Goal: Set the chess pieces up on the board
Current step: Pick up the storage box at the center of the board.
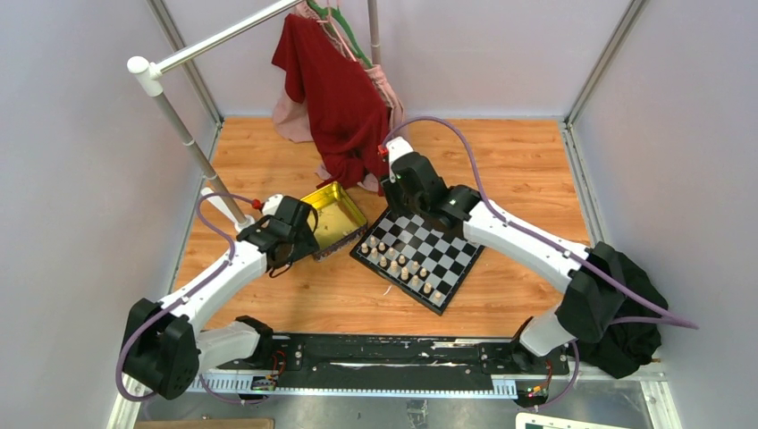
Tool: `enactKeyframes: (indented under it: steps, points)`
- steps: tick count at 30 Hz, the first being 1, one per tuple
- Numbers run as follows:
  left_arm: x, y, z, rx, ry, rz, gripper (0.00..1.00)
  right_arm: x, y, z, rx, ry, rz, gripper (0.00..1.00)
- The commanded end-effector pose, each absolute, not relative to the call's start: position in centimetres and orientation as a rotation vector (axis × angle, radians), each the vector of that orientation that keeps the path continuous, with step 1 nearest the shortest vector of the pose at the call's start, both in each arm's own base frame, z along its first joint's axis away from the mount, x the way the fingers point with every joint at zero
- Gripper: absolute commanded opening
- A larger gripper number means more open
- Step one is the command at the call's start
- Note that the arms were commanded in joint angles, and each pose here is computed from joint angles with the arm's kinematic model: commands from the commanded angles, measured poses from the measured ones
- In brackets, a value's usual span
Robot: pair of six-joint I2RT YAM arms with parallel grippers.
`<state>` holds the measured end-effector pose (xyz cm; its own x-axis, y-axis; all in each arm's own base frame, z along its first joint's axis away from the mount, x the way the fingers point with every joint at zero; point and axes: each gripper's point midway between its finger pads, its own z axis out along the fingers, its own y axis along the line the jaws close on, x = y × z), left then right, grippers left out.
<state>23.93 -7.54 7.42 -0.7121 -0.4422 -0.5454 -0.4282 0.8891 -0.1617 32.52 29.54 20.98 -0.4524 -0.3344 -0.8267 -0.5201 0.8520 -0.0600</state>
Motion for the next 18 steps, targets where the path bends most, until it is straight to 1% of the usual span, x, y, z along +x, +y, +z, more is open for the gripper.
enactKeyframes:
  steps: [1,7,13,15,18]
  points:
    - [25.9,-7.6,7.6,-0.680,2.381,-0.048,0.68,31.5,28.2,22.5,-0.598,2.031,0.219,0.45]
    - [27.0,-7.7,7.1,-0.690,2.371,-0.020,0.64,30.6,29.3,22.9,-0.681,1.999,0.291,0.45]
    - [27.8,-7.8,5.8,-0.692,2.393,0.021,0.61,30.6,30.1,23.0,-0.754,1.981,0.300,0.45]
    - [27.9,-7.9,5.2,-0.689,2.407,0.031,0.59,30.4,30.6,22.7,-0.790,1.980,0.323,0.45]
    - [27.8,-8.0,4.4,-0.683,2.435,0.043,0.51,30.2,31.3,22.4,-0.821,1.980,0.353,0.45]
